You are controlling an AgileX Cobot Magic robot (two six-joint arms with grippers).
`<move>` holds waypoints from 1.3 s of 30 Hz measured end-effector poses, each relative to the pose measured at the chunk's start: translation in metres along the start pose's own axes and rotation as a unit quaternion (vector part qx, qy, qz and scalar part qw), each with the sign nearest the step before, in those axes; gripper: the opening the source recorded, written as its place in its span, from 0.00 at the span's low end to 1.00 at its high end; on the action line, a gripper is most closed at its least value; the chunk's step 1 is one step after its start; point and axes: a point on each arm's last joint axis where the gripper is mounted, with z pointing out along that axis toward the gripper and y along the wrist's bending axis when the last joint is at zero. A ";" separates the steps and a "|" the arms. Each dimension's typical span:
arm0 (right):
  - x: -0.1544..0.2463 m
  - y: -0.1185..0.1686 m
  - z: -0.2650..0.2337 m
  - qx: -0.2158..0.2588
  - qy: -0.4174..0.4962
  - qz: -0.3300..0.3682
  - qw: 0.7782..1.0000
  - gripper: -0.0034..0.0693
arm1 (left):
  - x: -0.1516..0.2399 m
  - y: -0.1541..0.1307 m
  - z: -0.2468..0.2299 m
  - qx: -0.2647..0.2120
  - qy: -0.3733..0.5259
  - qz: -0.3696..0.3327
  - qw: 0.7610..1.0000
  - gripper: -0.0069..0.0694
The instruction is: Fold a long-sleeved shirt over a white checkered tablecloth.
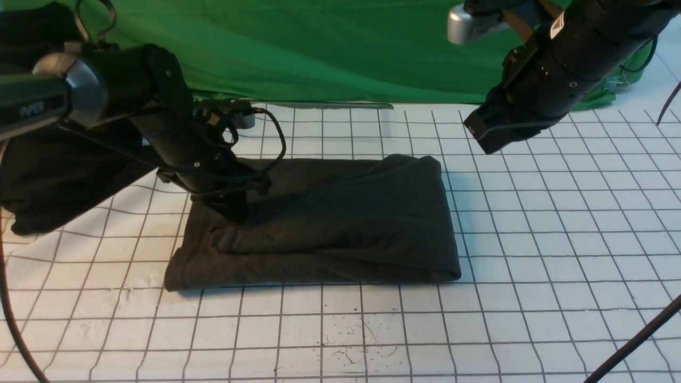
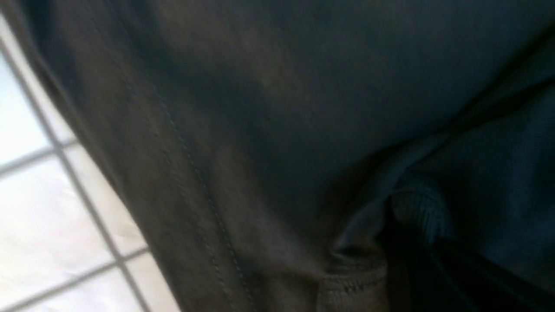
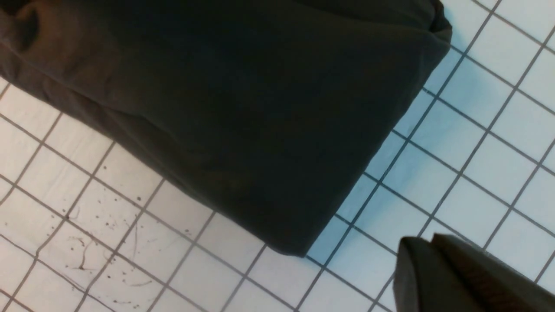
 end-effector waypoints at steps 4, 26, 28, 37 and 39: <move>0.000 0.000 0.000 0.000 0.000 0.000 1.000 0.09 | -0.009 0.000 -0.020 -0.018 -0.025 0.017 0.999 0.11; 0.001 0.000 0.000 -0.002 0.003 0.002 1.000 0.11 | -0.019 0.009 -0.035 -0.082 -0.066 0.046 0.993 0.18; 0.002 0.001 0.000 -0.004 0.012 0.002 1.000 0.12 | -0.020 0.012 -0.036 -0.097 -0.070 0.045 0.992 0.29; 0.005 0.002 0.000 -0.012 0.027 0.004 1.000 0.13 | -0.014 0.008 -0.065 -0.105 -0.074 -0.029 0.991 0.61; 0.004 0.004 0.000 -0.024 0.024 0.013 0.999 0.13 | -0.011 -0.007 -0.084 -0.069 -0.079 -0.033 0.994 0.49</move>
